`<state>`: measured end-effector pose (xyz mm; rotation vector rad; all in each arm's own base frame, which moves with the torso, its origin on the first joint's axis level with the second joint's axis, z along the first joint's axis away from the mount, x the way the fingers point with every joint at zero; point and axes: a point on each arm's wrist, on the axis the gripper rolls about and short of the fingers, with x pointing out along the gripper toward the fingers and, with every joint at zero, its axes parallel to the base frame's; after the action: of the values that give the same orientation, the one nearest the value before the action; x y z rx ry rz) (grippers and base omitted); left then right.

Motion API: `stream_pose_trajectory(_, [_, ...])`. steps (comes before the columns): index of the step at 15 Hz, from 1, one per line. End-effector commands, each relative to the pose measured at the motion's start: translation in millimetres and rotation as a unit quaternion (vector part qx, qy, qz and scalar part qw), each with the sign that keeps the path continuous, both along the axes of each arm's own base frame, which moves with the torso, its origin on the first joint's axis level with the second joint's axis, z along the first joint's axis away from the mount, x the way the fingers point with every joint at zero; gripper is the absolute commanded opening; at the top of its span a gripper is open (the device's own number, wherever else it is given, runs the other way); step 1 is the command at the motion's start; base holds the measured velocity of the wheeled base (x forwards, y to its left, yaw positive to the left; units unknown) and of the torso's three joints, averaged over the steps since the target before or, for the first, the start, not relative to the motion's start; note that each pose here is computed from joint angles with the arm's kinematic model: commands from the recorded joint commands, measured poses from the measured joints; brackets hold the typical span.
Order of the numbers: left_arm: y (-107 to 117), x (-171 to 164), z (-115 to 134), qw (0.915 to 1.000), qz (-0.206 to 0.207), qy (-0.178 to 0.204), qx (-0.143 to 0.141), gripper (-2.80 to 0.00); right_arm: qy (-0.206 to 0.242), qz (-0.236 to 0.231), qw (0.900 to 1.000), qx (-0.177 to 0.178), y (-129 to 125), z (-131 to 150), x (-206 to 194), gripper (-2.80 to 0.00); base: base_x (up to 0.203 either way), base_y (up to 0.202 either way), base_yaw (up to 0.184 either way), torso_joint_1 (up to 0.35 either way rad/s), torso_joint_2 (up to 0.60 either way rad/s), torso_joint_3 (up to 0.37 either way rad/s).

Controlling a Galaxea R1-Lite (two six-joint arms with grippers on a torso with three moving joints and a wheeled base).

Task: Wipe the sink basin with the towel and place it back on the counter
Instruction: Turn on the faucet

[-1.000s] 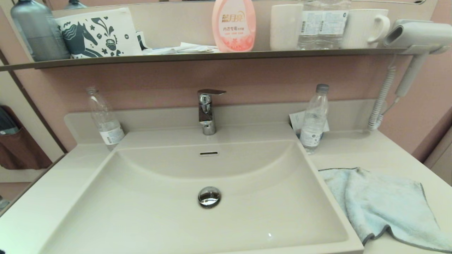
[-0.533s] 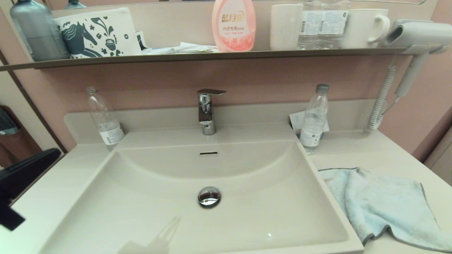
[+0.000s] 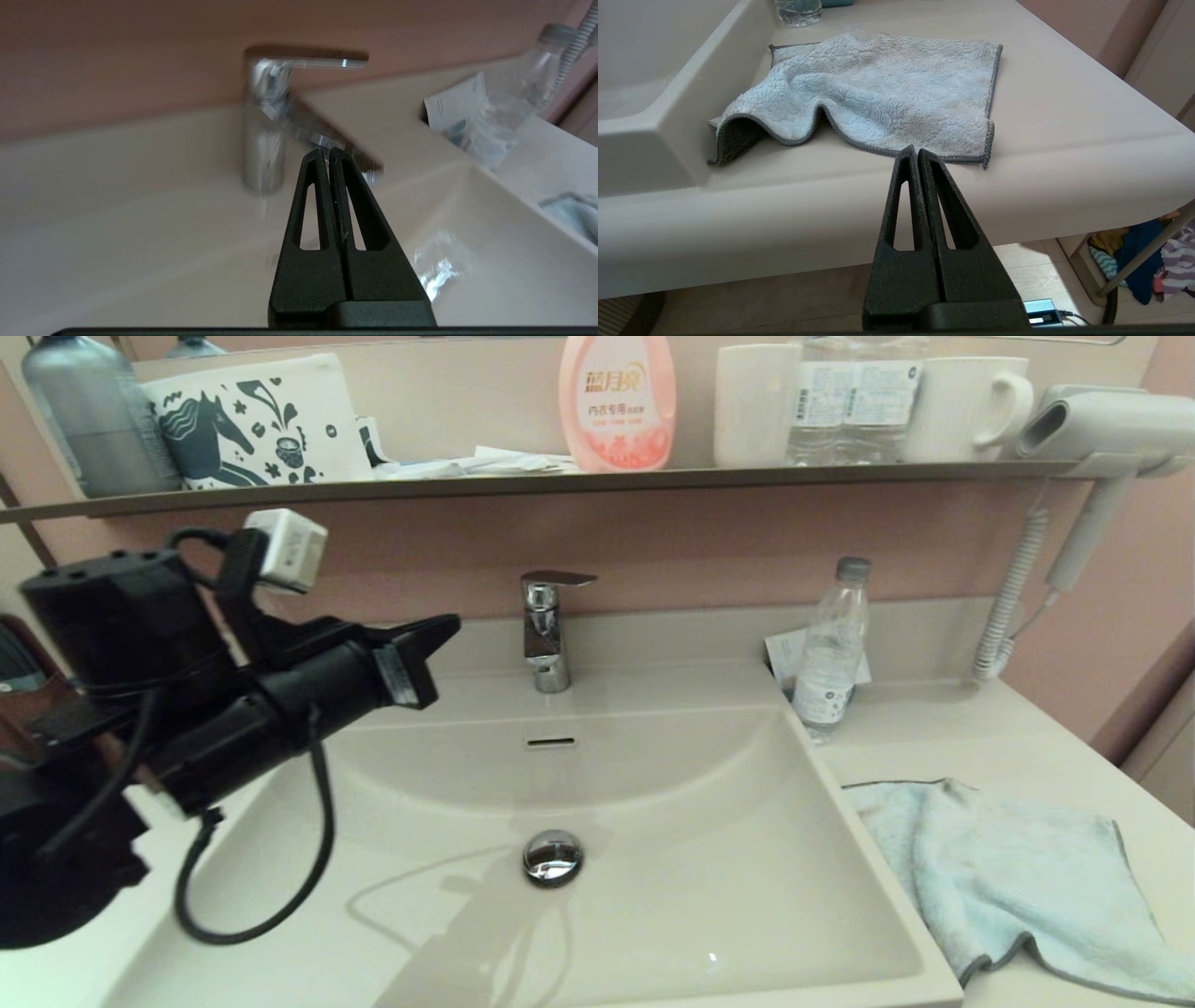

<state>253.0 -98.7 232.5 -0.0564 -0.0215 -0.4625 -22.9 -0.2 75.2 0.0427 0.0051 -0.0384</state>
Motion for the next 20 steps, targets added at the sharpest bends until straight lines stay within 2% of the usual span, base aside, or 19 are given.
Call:
stream_pose_trajectory(1, [-37, 49, -28, 0.9995, -0.016, 0.017, 0.023, -2.80, 0.000, 0.000, 1.000, 0.000, 0, 0, 0, -2.80, 0.000, 0.000, 0.000, 0.000, 0.00, 0.000])
stream_pose_trajectory(2, [-46, 55, -26, 0.9993, -0.021, 0.006, 0.032, -2.80, 0.000, 0.000, 1.000, 0.000, 0, 0, 0, -2.80, 0.000, 0.000, 0.000, 0.000, 0.00, 0.000])
stream_pose_trajectory(5, [-60, 62, -28, 0.9964, -0.043, 0.041, 0.060, -2.80, 0.000, 0.000, 1.000, 0.000, 0, 0, 0, -2.80, 0.000, 0.000, 0.000, 0.000, 0.00, 0.000])
stream_pose_trajectory(7, [-67, 68, -22, 0.9954, -0.050, 0.040, 0.072, -2.80, 0.000, 0.000, 1.000, 0.000, 0, 0, 0, -2.80, 0.000, 0.000, 0.000, 0.000, 0.00, 0.000])
stream_pose_trajectory(12, [-81, 90, -12, 0.9960, -0.050, 0.027, 0.069, -2.80, 0.000, 0.000, 1.000, 0.000, 0, 0, 0, -2.80, 0.000, 0.000, 0.000, 0.000, 0.00, 0.000])
stream_pose_trajectory(20, [-82, 119, -4, 0.9984, -0.009, -0.002, 0.055, -2.80, 0.000, 0.000, 1.000, 0.000, 0, 0, 0, -2.80, 0.000, 0.000, 0.000, 0.000, 0.00, 0.000])
